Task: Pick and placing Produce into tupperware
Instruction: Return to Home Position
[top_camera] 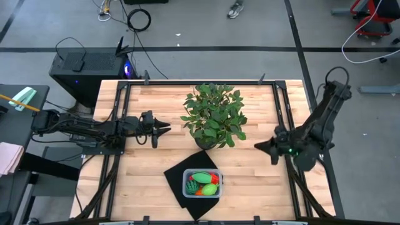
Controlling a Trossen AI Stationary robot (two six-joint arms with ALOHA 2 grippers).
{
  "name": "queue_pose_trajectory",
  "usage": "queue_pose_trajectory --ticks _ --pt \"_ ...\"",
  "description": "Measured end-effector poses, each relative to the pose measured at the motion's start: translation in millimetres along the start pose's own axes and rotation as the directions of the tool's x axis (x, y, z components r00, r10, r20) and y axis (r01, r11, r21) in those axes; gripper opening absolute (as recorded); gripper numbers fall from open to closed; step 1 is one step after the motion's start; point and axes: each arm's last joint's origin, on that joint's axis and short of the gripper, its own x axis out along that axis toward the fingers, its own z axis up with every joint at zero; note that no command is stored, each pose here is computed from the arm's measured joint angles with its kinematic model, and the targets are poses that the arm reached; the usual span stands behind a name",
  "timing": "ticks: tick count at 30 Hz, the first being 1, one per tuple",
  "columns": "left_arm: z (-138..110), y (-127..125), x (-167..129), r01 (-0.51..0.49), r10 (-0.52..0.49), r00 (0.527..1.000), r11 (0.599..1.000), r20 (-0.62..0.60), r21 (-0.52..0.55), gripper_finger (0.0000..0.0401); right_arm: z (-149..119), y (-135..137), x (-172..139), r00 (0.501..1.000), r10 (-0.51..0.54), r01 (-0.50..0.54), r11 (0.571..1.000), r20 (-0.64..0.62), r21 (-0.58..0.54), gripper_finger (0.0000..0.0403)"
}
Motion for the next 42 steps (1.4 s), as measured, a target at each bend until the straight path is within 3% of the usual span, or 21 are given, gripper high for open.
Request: queue_pose_trajectory --ticks 7,12,29,42 --pt "0.0 0.1 0.0 -0.004 0.004 1.000 1.000 0.001 -0.031 0.0107 -11.6 -55.5 7.7 0.995 0.081 -0.087 0.992 0.062 0.091 0.0003" --pt "0.4 1.5 -0.1 -0.050 0.051 0.999 0.998 0.013 -0.034 0.0107 -15.5 -79.8 10.9 0.982 0.135 -0.154 0.977 0.131 0.144 0.0002" --pt "2.9 11.8 0.6 -0.176 0.182 0.982 0.977 0.043 -0.119 0.0107 0.5 -122.6 -3.8 0.925 0.345 -0.362 0.927 0.159 0.096 0.0000" --pt "16.2 23.4 3.5 -0.246 0.259 0.963 0.958 0.079 -0.146 0.0107 -2.2 -126.0 3.5 0.934 0.346 -0.346 0.938 0.089 -0.013 0.0000"
